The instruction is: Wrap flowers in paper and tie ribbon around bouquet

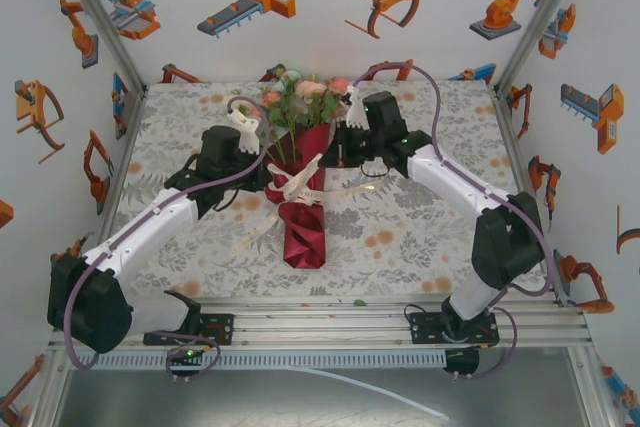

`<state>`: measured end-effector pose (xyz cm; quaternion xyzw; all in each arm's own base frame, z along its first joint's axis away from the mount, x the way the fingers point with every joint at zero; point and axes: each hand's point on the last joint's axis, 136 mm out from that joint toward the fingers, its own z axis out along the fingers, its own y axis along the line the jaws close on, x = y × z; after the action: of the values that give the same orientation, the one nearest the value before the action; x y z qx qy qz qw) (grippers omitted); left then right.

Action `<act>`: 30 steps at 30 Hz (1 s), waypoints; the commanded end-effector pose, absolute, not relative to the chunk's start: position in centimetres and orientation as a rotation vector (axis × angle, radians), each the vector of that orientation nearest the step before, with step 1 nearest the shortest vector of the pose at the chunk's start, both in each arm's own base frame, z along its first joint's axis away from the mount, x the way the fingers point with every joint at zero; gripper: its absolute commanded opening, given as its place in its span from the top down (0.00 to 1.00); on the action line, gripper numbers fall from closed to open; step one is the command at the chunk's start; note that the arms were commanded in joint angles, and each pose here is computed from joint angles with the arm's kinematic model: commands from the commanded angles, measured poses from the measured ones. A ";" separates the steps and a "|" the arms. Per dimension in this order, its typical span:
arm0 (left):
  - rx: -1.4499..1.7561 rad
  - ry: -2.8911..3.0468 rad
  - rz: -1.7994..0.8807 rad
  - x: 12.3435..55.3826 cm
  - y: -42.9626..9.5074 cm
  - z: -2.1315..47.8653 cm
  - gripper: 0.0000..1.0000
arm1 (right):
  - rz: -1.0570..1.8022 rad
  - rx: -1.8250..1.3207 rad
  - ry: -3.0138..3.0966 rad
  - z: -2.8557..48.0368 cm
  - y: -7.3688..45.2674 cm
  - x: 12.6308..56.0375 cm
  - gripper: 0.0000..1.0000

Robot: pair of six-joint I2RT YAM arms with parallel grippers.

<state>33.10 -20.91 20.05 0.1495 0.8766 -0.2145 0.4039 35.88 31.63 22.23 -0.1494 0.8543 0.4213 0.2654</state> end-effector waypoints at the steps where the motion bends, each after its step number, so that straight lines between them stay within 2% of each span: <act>1: 0.334 2.251 -0.534 32.3 -20.2 20.2 0.98 | 1.167 -0.333 2.284 23.5 32.4 37.4 1.00; 7: 0.141 2.283 -0.622 32.4 -20.1 21.7 0.99 | 1.213 -0.234 2.290 23.3 33.4 39.2 1.00; 12: -0.099 2.242 -1.056 31.6 -24.2 22.3 1.00 | 1.235 -0.205 2.306 22.8 33.9 39.8 1.00; 15: -0.098 2.239 -1.168 30.7 -27.5 21.8 1.00 | 1.239 -0.206 2.306 22.8 33.9 39.7 1.00; 18: -0.054 2.299 -1.096 30.4 -29.2 20.0 0.99 | 1.246 -0.210 2.304 22.9 33.9 39.5 1.00; 22: -0.041 2.352 -0.965 31.7 -29.0 17.4 0.98 | 1.267 -0.224 2.301 23.1 34.0 39.1 1.00; 30: -0.045 2.378 -0.584 34.2 -25.7 12.7 0.96 | 1.313 -0.266 2.294 23.2 34.7 38.1 1.00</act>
<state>32.66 -27.10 12.77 -0.0202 0.9135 -0.2751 0.2989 38.78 33.77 21.33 -0.0794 0.8554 0.4563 0.2318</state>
